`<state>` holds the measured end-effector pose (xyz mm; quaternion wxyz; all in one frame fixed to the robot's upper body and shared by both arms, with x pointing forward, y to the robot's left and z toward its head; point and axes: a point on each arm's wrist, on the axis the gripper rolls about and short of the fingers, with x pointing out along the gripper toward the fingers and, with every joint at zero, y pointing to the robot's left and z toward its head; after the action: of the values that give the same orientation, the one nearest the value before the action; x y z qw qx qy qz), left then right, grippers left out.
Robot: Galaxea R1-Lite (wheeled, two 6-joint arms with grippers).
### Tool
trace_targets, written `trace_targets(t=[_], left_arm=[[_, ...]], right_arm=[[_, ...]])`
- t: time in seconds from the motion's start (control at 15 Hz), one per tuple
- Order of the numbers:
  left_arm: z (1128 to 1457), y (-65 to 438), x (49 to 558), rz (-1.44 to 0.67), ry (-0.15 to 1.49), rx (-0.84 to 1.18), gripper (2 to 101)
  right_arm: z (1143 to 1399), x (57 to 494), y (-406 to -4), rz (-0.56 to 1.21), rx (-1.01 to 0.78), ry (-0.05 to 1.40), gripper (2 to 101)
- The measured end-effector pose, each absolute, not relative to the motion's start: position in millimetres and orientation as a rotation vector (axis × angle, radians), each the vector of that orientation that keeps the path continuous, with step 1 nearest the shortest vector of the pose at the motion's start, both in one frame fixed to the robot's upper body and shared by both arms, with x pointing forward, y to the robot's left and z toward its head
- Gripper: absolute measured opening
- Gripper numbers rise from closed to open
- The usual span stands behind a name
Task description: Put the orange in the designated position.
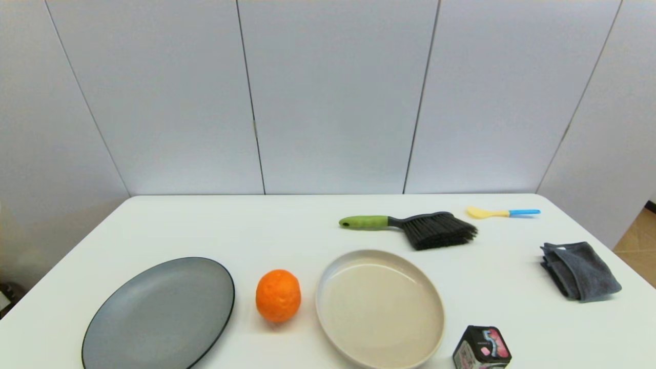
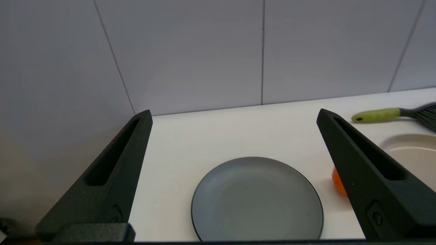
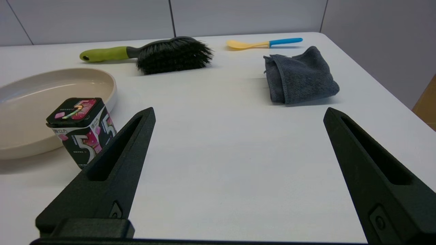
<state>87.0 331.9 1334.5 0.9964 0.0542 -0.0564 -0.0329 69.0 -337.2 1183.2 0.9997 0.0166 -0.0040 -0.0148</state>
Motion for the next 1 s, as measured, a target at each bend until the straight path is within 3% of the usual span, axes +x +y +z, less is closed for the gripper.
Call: trace_targets(t=[1.0], left_arm=[[1201.5,331.0,64.9,-0.111,-0.029,0.105,97.8]], right_arm=[[1183.2,69.0,-337.2,-0.031,0.033,-0.008,98.0]])
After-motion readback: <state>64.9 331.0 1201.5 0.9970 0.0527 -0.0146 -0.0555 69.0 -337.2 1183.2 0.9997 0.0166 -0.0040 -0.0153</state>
